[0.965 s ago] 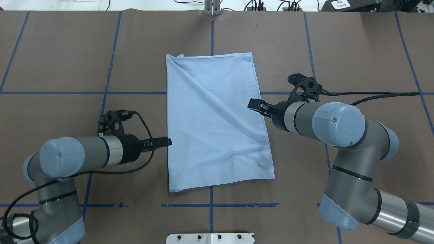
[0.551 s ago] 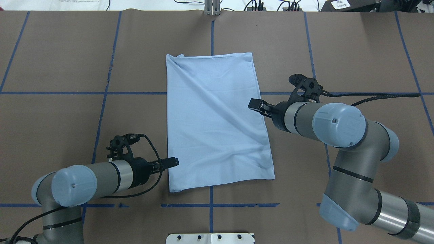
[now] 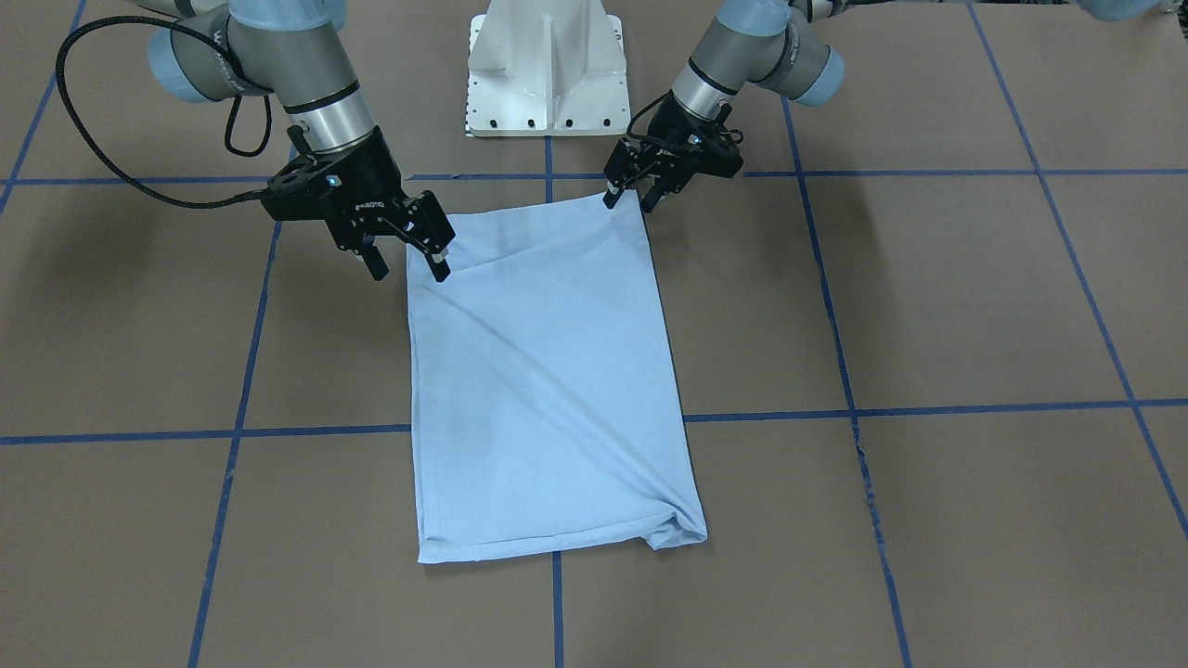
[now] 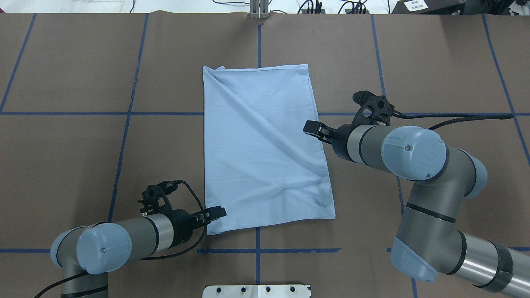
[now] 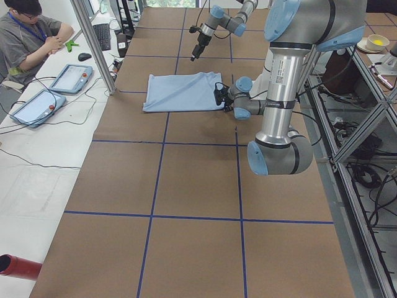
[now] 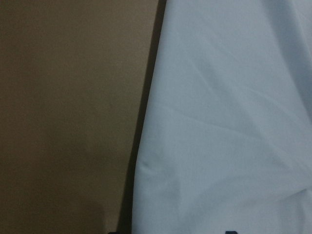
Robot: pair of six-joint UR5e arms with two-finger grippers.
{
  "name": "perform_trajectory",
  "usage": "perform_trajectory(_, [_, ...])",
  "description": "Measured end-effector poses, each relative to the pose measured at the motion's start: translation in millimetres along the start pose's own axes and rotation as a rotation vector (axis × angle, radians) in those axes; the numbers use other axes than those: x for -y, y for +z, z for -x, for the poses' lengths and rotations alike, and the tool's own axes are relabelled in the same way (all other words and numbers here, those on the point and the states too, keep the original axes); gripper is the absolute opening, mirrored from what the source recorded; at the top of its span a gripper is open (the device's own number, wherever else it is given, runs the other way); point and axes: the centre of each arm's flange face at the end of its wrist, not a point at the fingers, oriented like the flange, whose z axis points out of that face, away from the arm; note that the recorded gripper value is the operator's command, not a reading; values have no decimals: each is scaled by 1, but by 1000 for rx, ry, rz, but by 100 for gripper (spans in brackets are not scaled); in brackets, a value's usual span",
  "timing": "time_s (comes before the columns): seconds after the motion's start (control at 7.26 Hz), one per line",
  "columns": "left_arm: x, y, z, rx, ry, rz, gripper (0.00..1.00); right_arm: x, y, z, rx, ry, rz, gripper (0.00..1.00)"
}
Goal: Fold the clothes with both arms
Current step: 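Grasp the near corner with the left gripper while the right gripper approaches another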
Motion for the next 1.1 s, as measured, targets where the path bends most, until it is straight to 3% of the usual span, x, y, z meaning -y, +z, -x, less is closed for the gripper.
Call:
perform_trajectory(0.14, [-2, 2, 1, 3, 0, 1, 76, 0, 0, 0, 0, 0, 0, 100])
perform_trajectory(0.41, [-5, 3, -2, -1, 0, 5, 62, 0, 0, 0, 0, 0, 0, 100])
perform_trajectory(0.96, [-7, 3, -5, -8, -1, 7, 58, -1, 1, 1, 0, -1, 2, 100])
perform_trajectory(1.1, [-7, 3, -5, -8, -1, 7, 11, -2, 1, 1, -1, -1, 2, 100])
